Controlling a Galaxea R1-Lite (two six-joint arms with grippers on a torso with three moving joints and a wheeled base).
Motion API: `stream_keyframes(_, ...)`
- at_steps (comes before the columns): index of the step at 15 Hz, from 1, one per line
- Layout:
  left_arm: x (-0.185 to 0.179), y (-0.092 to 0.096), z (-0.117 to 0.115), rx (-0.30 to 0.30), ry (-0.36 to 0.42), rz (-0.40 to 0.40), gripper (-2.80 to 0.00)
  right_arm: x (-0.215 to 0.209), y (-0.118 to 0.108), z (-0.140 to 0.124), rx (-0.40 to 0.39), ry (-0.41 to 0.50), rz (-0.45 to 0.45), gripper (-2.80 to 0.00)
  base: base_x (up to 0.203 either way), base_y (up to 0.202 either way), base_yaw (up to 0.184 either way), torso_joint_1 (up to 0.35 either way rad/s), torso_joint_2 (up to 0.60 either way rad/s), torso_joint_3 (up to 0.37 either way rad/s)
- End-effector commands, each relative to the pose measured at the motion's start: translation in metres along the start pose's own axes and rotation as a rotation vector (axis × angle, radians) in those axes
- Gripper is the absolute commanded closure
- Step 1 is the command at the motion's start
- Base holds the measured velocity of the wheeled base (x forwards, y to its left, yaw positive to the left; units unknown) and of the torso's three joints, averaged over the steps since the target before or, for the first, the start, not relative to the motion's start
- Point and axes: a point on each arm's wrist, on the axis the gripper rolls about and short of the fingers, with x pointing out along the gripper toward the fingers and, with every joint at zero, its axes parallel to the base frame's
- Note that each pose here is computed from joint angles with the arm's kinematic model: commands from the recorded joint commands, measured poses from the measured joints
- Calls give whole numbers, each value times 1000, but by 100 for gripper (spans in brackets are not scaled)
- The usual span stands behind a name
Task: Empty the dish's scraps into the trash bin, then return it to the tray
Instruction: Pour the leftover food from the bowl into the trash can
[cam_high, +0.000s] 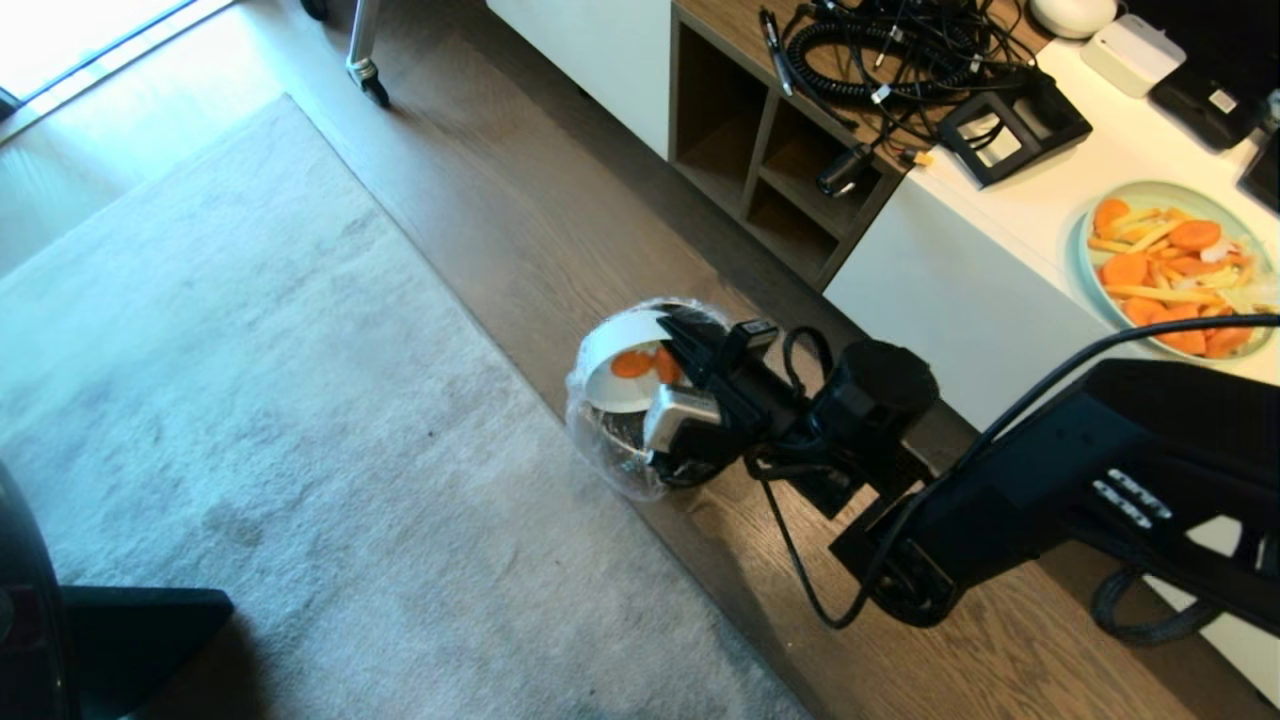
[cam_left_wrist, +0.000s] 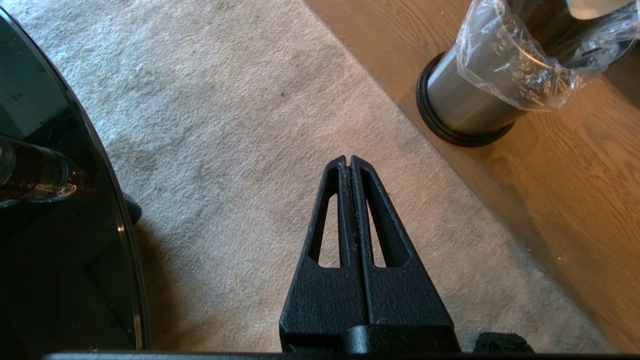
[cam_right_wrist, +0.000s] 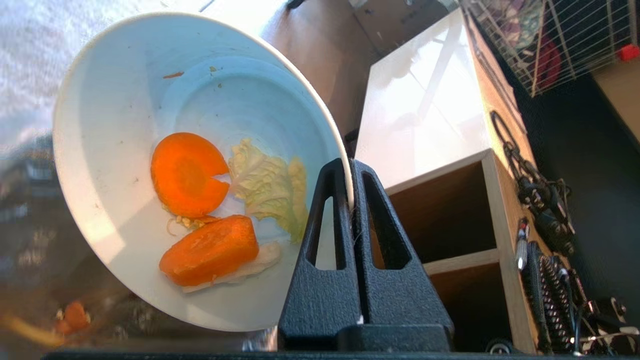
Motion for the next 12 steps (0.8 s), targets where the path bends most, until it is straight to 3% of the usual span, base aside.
stream_keyframes(1,0,0,0,-1,-1,0,0,-7,-13,-11,-25,4,-39,0,0,0,0,0,0,0)
stream_keyframes(5,0,0,0,-1,-1,0,0,-8,-22,-37,-55,20,-53,0,0,0,0,0,0,0)
stream_keyframes(9,0,0,0,-1,-1,0,0,17,-36,-42,-86,-53,-154,0,0,0,0,0,0,0)
stream_keyframes(12,0,0,0,-1,-1,0,0,22,-36,-38,-96,-116,-157,0,0,0,0,0,0,0)
